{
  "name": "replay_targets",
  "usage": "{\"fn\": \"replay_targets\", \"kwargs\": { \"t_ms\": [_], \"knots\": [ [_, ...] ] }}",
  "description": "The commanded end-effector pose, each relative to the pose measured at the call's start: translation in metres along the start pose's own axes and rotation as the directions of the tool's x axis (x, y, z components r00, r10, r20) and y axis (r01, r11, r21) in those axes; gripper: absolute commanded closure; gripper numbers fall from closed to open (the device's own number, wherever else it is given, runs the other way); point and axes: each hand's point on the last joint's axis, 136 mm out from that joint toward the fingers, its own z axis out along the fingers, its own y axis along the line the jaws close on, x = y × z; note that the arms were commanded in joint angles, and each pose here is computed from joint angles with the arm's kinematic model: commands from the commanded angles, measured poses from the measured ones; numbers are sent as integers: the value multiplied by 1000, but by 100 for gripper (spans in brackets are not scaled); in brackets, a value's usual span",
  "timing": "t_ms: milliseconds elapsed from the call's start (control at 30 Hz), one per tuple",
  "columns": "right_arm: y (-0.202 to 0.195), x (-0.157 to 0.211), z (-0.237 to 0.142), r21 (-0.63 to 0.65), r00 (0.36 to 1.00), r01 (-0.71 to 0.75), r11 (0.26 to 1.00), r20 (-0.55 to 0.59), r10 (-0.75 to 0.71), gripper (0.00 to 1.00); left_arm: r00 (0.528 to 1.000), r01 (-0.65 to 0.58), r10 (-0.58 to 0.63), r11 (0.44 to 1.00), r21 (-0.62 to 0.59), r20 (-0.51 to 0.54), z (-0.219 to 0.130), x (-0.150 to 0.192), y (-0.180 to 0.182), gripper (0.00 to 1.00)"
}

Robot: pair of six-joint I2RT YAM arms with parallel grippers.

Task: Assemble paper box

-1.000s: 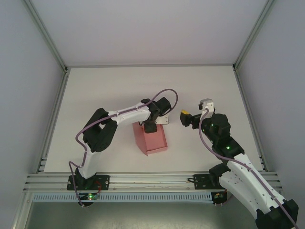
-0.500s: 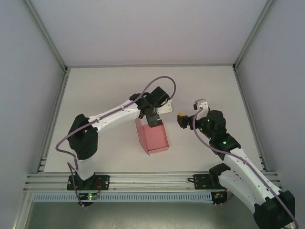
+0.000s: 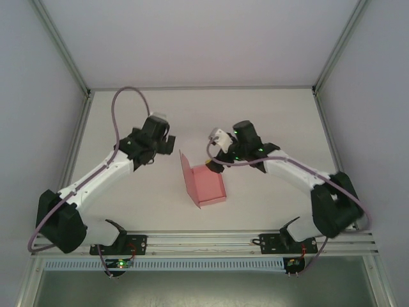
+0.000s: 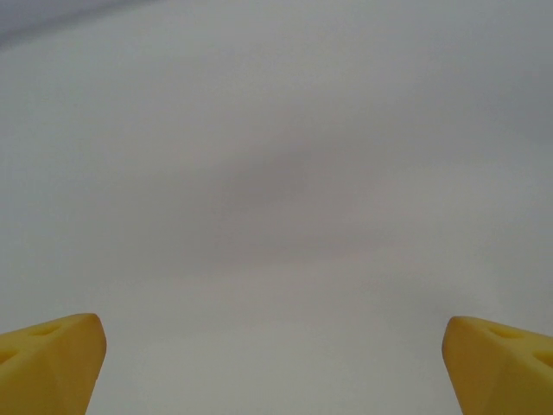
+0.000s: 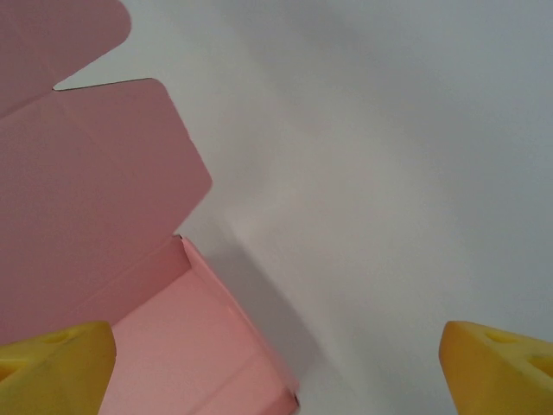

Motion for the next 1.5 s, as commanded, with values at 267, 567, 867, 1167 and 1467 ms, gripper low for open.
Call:
{"fn": "replay_targets", "kwargs": {
  "t_ms": [267,567,867,1167,1467],
  "knots": [
    [25,49,66,-305,885,232,924,-327,-330,19,956,281,-290,949,-144,-50,13,53,46,0],
    [-1,60,90,-154,876,202,967,-413,-249,53,958,276,-285,951,-141,-46,16,55,45,0],
    [-58,45,80,285,920,-129,950,-322,221,89,949,310,-314,939,-149,-6,9,52,51,0],
    [-68,93,54,620,687,-570,538,1,727,84,935,353,-350,910,-218,53,-10,48,71,0],
    [-36,70,35,561,627,-696,449,169,761,75,968,227,-246,940,256,45,-13,22,-8,0]
  ]
}}
